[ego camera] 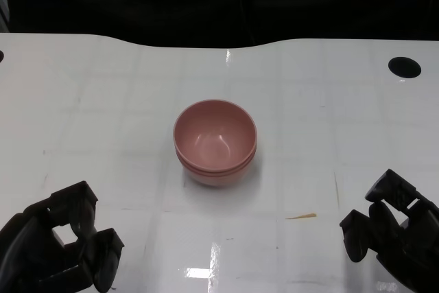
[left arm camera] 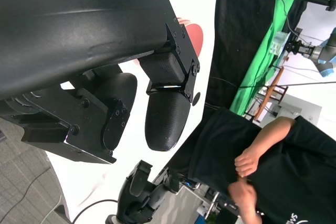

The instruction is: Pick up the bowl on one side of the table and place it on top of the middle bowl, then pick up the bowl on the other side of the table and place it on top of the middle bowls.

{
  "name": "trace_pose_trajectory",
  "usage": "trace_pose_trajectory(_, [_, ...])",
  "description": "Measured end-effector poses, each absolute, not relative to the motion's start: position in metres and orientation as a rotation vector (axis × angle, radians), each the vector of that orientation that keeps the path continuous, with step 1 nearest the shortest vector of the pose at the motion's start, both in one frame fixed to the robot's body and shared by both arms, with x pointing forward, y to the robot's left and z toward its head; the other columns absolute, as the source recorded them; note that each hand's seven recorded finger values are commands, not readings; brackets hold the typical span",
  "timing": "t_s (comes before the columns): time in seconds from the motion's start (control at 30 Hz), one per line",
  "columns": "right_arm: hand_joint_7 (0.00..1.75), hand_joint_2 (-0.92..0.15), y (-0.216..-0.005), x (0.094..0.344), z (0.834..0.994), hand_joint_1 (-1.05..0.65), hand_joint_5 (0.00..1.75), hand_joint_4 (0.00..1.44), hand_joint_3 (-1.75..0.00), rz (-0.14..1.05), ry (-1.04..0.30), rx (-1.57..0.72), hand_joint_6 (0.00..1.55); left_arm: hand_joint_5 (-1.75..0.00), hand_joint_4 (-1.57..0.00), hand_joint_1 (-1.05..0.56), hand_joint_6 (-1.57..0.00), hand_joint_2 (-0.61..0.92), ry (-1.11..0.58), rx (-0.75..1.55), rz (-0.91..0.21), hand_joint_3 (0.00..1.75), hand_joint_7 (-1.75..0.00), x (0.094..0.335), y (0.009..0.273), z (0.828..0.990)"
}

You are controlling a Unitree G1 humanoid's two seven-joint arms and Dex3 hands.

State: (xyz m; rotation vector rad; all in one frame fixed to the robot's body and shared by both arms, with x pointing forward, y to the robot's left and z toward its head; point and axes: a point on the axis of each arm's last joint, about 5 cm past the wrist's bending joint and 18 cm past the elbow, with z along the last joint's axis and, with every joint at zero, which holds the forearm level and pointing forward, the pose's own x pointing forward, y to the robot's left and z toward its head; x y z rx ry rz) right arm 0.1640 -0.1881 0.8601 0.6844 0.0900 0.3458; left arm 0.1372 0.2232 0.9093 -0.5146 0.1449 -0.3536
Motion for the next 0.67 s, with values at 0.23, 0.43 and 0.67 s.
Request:
trace_pose_trajectory(0.23, [1.75, -0.65, -0.1894, 0.1635, 0.8583, -0.05, 1.75, 0.93, -1.12, 0.353, 0.084, 0.684, 0.62, -1.75, -1.1, 0.22, -0.9, 0.85, 0.141, -0.514, -0.359, 1.56, -1.75, 0.1369, 0.2213, 0.9104])
trace_pose_trajectory(0.43, [1.75, -0.66, -0.1903, 0.1625, 0.8538, -0.06, 1.75, 0.93, -1.11, 0.361, 0.091, 0.691, 0.63, -1.75, -1.11, 0.22, -0.91, 0.86, 0.14, -0.519, -0.359, 1.55, -1.75, 0.1366, 0.2204, 0.91])
trace_pose_trajectory(0.67, [1.75, -0.66, -0.1907, 0.1627, 0.8537, -0.06, 1.75, 0.93, -1.11, 0.359, 0.087, 0.69, 0.63, -1.75, -1.12, 0.22, -0.91, 0.86, 0.14, -0.519, -0.359, 1.55, -1.75, 0.1366, 0.2203, 0.91])
